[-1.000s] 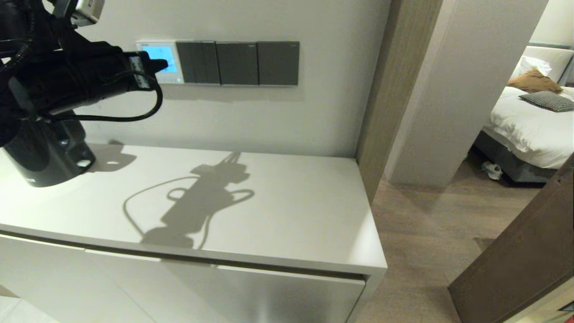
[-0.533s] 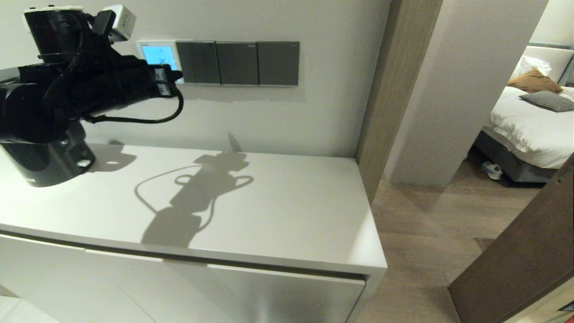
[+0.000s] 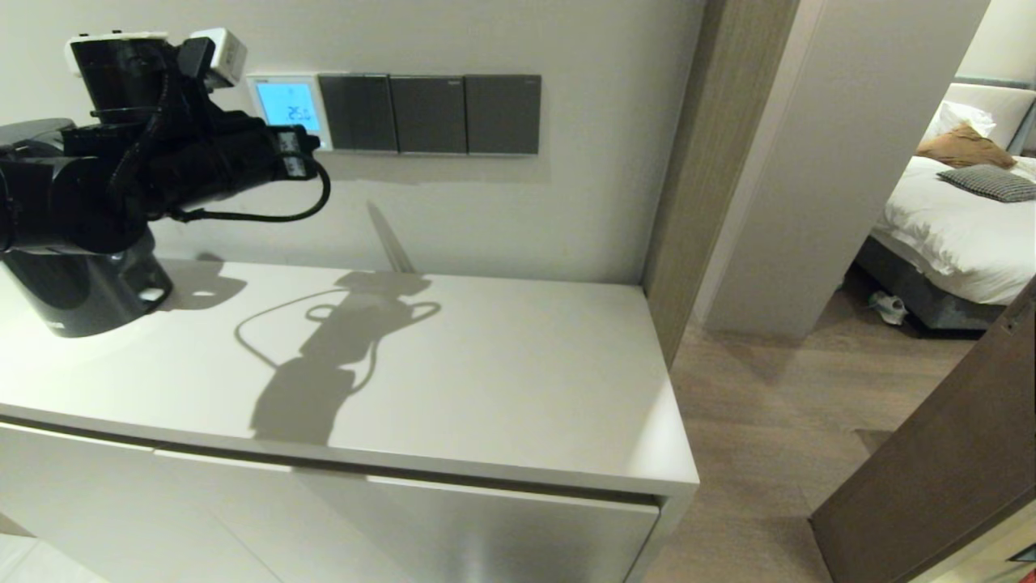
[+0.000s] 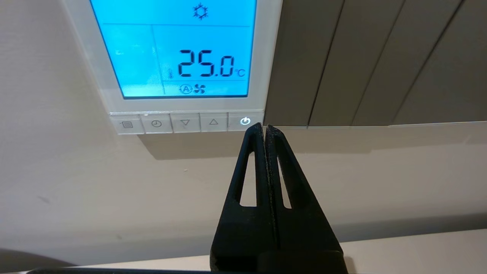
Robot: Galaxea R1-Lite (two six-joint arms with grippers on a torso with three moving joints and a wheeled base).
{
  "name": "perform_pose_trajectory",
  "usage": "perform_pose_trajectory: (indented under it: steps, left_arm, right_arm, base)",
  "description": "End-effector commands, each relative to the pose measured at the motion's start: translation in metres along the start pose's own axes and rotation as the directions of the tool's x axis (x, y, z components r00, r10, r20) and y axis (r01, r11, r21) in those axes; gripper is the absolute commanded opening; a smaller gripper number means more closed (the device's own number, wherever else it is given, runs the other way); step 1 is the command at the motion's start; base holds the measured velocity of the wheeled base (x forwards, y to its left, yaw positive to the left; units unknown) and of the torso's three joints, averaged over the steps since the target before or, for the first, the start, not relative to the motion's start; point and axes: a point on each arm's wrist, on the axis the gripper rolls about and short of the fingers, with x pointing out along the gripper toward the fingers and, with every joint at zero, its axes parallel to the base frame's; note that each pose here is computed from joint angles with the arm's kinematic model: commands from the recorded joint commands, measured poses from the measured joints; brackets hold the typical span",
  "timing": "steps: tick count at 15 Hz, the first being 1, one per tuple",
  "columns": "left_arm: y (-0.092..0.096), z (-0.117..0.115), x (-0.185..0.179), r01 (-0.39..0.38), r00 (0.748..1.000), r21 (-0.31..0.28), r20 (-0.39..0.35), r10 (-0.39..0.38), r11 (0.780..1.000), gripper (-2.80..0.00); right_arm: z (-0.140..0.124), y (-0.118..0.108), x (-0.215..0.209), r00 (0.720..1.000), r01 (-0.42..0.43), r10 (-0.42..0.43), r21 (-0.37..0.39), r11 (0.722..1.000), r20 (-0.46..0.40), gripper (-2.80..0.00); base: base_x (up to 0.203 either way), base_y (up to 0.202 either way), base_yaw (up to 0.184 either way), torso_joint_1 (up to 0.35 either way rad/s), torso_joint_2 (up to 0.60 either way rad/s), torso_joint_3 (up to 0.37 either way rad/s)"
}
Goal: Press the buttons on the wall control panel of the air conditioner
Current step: Turn off the central air conditioner
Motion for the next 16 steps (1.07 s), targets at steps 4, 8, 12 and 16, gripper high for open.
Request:
perform_pose_trajectory:
  steps: [4, 8, 12, 16]
  left_arm:
    - [0.000, -0.002, 0.002, 0.000, 1.000, -0.001, -0.002, 0.000, 1.000, -2.80]
    - [0.002, -0.003, 0.005, -0.001, 1.000, -0.001, -0.004, 0.001, 1.000, -2.80]
    - [0.002, -0.005, 0.007, -0.002, 1.000, -0.001, -0.006, 0.002, 1.000, -2.80]
    - [0.008, -0.010, 0.015, -0.028, 1.000, -0.002, -0.013, 0.028, 1.000, -2.80]
  right_arm:
    - [0.000, 0.000, 0.000, 1.000, -0.001, 0.001, 0.000, 1.000, -0.003, -2.80]
    - [0.000, 0.000, 0.000, 1.000, -0.001, 0.001, 0.000, 1.000, -0.003, -2.80]
    - [0.000, 0.000, 0.000, 1.000, -0.001, 0.001, 0.000, 1.000, -0.003, -2.80]
    - [0.000, 0.000, 0.000, 1.000, -0.001, 0.001, 0.000, 1.000, -0.003, -2.80]
  base:
    - [0.000, 0.000, 0.000, 0.000, 0.00, 0.000]
    - [0.000, 0.000, 0.000, 0.000, 0.00, 0.000]
    - [0.000, 0.000, 0.000, 0.000, 0.00, 0.000]
    - [0.000, 0.000, 0.000, 0.000, 0.00, 0.000]
